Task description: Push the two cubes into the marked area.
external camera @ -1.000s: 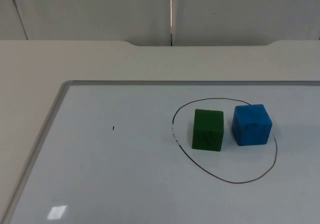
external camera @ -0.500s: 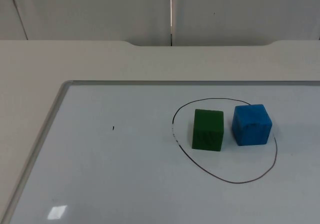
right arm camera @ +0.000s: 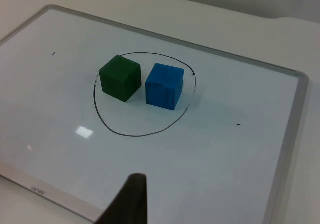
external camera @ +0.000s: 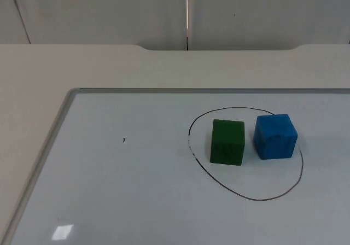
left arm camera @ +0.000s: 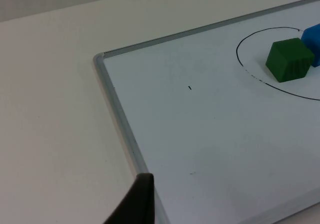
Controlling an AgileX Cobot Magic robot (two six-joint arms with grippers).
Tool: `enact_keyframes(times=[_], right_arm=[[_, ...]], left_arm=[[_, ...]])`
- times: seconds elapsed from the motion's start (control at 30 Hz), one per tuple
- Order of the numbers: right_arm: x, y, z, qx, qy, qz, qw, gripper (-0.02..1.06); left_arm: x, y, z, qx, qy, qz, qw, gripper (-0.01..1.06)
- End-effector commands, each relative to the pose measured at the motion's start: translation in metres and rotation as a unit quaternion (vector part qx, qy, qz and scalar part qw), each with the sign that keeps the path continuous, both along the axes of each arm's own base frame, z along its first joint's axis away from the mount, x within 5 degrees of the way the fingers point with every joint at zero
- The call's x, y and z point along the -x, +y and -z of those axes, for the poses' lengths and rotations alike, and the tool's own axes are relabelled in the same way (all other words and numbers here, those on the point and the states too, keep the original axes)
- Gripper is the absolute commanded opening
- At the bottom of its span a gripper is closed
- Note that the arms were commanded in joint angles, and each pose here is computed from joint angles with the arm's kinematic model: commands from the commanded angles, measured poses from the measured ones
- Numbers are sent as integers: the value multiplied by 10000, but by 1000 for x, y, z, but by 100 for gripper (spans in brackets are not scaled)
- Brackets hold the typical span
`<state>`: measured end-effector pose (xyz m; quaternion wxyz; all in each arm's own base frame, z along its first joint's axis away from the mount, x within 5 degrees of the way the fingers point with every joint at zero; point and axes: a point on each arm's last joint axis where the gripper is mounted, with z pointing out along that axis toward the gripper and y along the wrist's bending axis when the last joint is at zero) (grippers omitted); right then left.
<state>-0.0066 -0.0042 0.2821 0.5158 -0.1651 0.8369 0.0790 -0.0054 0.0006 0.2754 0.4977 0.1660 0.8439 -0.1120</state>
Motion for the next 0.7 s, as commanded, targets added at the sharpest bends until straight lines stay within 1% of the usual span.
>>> enact_keyframes(times=[0.0,0.67], right_arm=[[0,0,2,33,9,-33,10000,105],[0,0,2,33,9,-33,10000,105]], left_arm=[[0,0,1,-3,-45,-23,10000,105],[0,0,1,-3,-45,-23,10000,105]])
